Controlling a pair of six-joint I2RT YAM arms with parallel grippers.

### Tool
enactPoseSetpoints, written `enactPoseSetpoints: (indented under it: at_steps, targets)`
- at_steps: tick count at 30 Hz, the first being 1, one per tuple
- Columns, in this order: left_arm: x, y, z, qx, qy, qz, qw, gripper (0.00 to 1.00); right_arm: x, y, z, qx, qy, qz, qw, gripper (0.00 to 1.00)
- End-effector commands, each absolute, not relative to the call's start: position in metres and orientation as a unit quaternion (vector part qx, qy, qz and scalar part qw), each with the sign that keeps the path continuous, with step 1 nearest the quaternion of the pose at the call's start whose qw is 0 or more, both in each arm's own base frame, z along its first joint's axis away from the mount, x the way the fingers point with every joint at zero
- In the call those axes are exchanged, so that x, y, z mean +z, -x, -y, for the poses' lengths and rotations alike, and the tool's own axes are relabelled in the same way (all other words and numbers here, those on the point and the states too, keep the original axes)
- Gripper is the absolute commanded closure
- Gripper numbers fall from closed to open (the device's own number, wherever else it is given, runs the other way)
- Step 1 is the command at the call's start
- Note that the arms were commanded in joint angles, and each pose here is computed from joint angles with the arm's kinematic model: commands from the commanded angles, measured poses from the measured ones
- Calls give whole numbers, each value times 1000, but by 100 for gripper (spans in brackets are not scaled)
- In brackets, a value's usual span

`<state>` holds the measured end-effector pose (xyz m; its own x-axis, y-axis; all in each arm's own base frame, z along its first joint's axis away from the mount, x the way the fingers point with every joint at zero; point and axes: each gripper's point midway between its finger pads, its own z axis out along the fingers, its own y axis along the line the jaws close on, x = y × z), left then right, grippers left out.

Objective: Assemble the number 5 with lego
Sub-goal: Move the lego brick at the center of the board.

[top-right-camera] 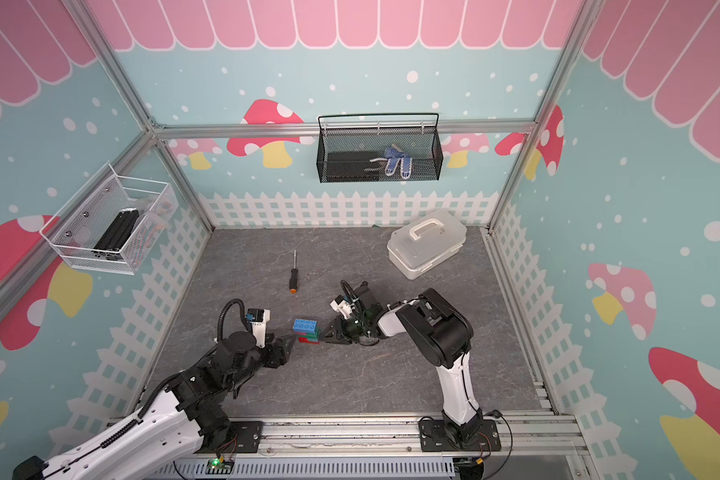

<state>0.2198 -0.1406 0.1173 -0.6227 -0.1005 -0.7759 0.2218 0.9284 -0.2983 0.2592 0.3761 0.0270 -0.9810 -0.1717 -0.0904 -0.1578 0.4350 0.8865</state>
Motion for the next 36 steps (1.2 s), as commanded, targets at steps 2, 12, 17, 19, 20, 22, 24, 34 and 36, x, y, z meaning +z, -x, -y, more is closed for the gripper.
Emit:
enactPoseSetpoints:
  at_steps: [2,12,17,19,20,22,24,34,36]
  targets:
    - [111,-219,140,-201,-22,-872,445,26,-35,-259,-365,-449,0,893,30,68]
    - [114,-210,142,-180,-27,-821,541,7,-24,-266,-376,-469,-3,883,32,68]
    - [106,-211,132,-152,-2,-821,551,6,-25,-264,-371,-455,-9,890,35,68]
    - [100,-212,127,-144,11,-822,551,7,-26,-264,-370,-452,-5,891,33,68]
    - [98,-212,124,-139,19,-824,549,7,-26,-264,-370,-450,-4,892,32,68]
    - [103,-212,120,-132,28,-826,548,6,-27,-259,-364,-438,-3,898,29,69]
    - [114,-212,119,-132,30,-823,552,6,-24,-254,-355,-429,1,903,20,69]
    - [163,-206,95,-143,74,-805,571,6,-6,-207,-371,-445,33,895,10,60]
    - [171,-206,94,-135,70,-807,571,6,-4,-199,-387,-459,43,888,8,65]
